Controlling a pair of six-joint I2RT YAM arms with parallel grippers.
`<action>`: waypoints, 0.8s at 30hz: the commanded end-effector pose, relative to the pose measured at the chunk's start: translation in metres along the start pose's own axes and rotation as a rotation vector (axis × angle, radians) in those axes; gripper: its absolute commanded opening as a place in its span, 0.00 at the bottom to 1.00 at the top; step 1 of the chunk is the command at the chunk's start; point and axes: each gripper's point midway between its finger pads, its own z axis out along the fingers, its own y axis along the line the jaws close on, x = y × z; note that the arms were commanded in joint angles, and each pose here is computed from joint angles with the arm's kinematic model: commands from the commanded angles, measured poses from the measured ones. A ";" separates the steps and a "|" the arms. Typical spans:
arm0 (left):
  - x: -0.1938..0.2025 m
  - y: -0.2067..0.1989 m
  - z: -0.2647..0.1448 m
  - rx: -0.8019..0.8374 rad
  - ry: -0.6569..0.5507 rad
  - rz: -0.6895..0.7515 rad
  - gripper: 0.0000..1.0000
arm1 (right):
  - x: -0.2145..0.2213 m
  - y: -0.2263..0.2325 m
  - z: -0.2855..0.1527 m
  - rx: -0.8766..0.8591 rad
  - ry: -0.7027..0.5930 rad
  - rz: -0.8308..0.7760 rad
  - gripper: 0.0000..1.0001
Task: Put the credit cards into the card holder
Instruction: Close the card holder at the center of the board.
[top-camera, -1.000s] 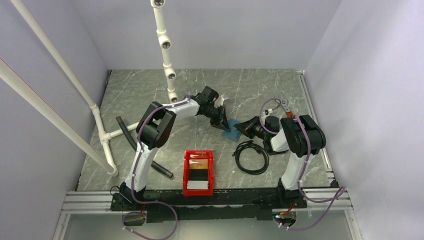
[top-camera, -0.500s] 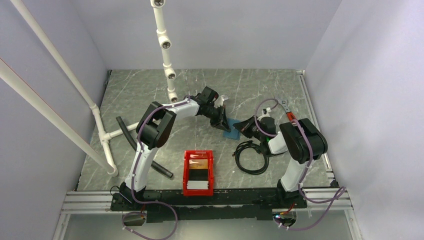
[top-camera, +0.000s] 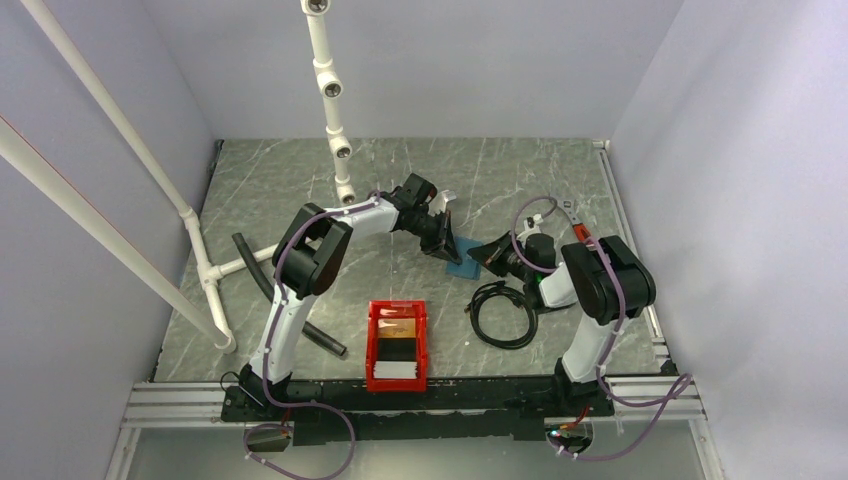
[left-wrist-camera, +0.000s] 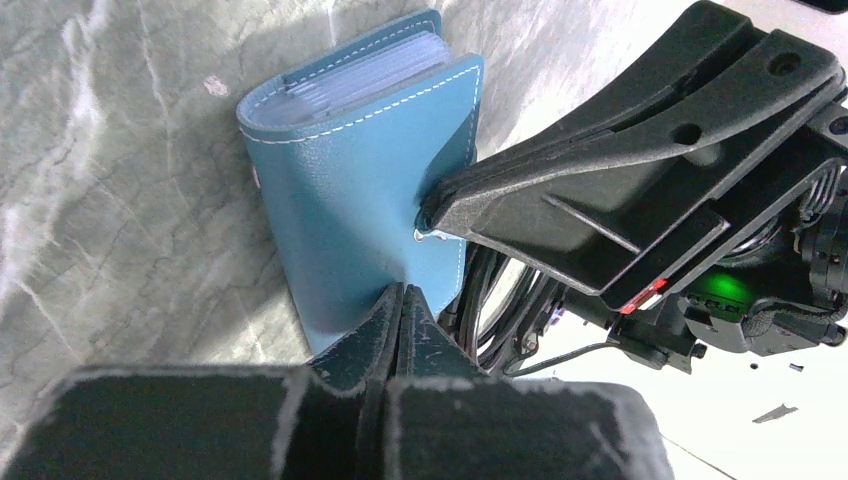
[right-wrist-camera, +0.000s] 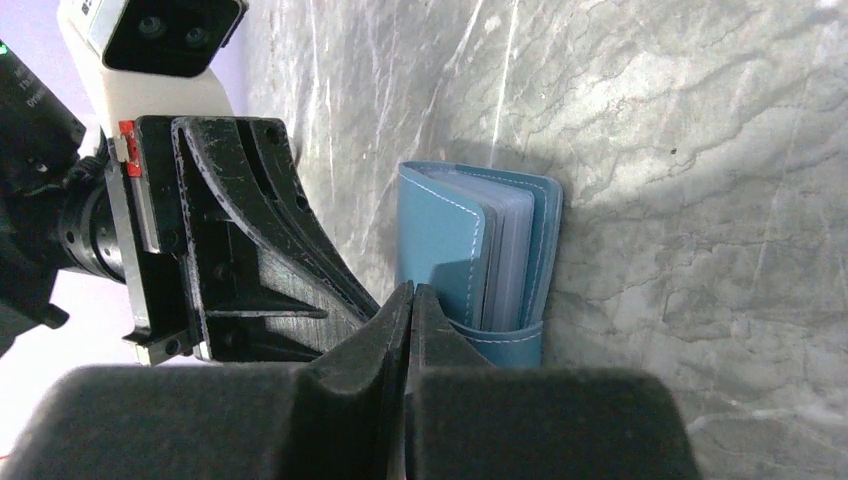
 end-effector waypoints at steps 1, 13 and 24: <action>0.014 0.035 0.013 -0.088 0.027 -0.041 0.00 | 0.019 -0.012 0.001 0.040 0.092 0.099 0.00; 0.012 0.032 0.012 -0.084 0.028 -0.032 0.00 | 0.019 -0.009 0.006 0.022 0.106 0.154 0.00; 0.009 0.035 0.010 -0.087 0.020 -0.037 0.00 | 0.035 -0.030 -0.015 0.100 0.133 -0.007 0.00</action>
